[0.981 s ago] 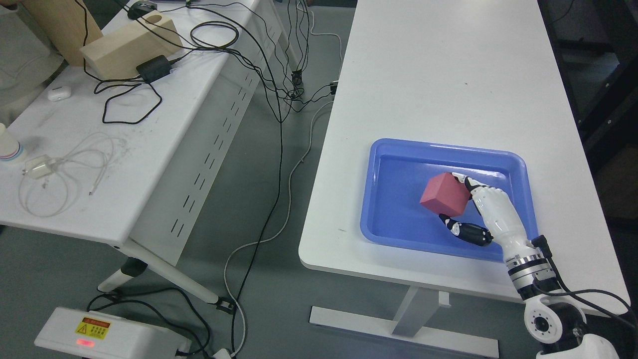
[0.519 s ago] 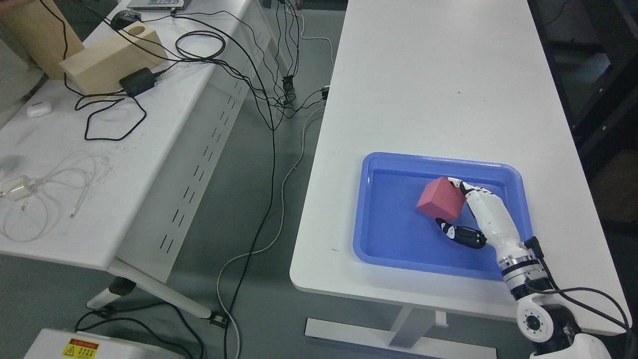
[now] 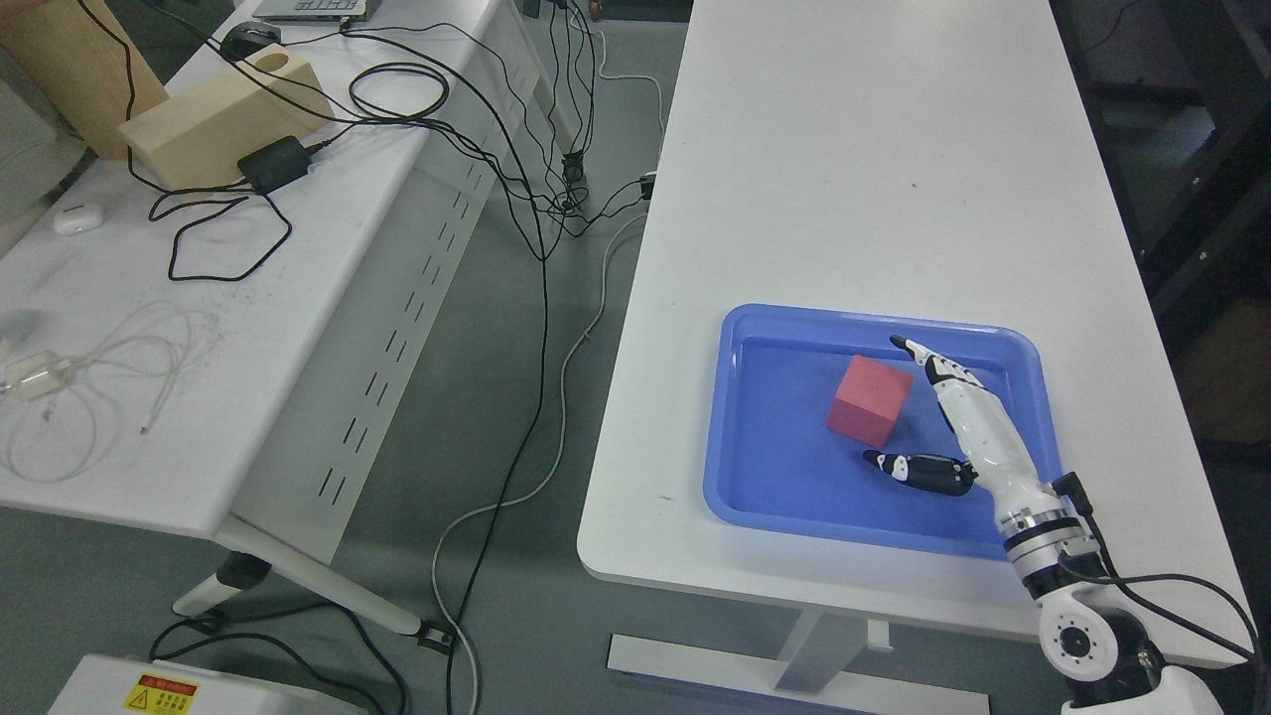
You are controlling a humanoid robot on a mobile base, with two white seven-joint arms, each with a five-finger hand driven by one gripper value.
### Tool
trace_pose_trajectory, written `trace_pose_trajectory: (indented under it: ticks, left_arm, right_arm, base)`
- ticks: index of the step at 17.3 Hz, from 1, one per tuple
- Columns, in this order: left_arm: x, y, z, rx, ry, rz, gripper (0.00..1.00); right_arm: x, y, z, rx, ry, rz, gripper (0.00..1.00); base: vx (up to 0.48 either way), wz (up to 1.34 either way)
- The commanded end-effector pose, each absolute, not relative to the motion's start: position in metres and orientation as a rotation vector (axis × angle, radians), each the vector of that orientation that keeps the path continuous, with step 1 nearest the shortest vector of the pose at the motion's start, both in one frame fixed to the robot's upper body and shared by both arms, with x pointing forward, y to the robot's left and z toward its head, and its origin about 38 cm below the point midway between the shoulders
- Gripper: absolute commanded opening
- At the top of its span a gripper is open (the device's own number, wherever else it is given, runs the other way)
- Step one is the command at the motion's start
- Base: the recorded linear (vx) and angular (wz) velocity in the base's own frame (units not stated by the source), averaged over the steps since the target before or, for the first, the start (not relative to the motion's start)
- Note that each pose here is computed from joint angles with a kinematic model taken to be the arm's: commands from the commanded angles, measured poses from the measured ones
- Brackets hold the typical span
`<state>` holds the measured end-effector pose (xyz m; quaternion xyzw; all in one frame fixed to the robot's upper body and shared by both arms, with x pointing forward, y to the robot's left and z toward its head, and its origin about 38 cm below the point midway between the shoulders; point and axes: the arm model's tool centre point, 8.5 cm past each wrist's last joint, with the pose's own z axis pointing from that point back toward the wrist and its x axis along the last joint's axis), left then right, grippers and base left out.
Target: Pick pink block from left shelf to tray
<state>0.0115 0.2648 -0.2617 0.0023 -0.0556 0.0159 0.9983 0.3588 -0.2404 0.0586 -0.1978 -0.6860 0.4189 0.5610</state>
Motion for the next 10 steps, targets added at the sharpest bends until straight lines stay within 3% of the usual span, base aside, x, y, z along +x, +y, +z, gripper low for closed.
trace_pose_trajectory:
  ticks: [1, 5, 10]
  left_arm:
    - [0.038, 0.276, -0.26, 0.022, -0.162, 0.027, 1.0]
    - [0.038, 0.276, -0.26, 0.022, -0.162, 0.027, 1.0]
    - [0.038, 0.276, -0.26, 0.022, -0.162, 0.027, 1.0]
  right_arm:
    - [0.362, -0.266, 0.071, -0.235, -1.654, 0.828, 0.98]
    - [0.365, -0.282, 0.076, -0.042, -1.646, 0.638, 0.98]
    - [0.366, -0.296, 0.082, -0.073, -1.663, 0.592, 0.99]
  base:
    - [0.0, 0.0]
    - [0.0, 0.0]
    - [-0.009, 0.0]
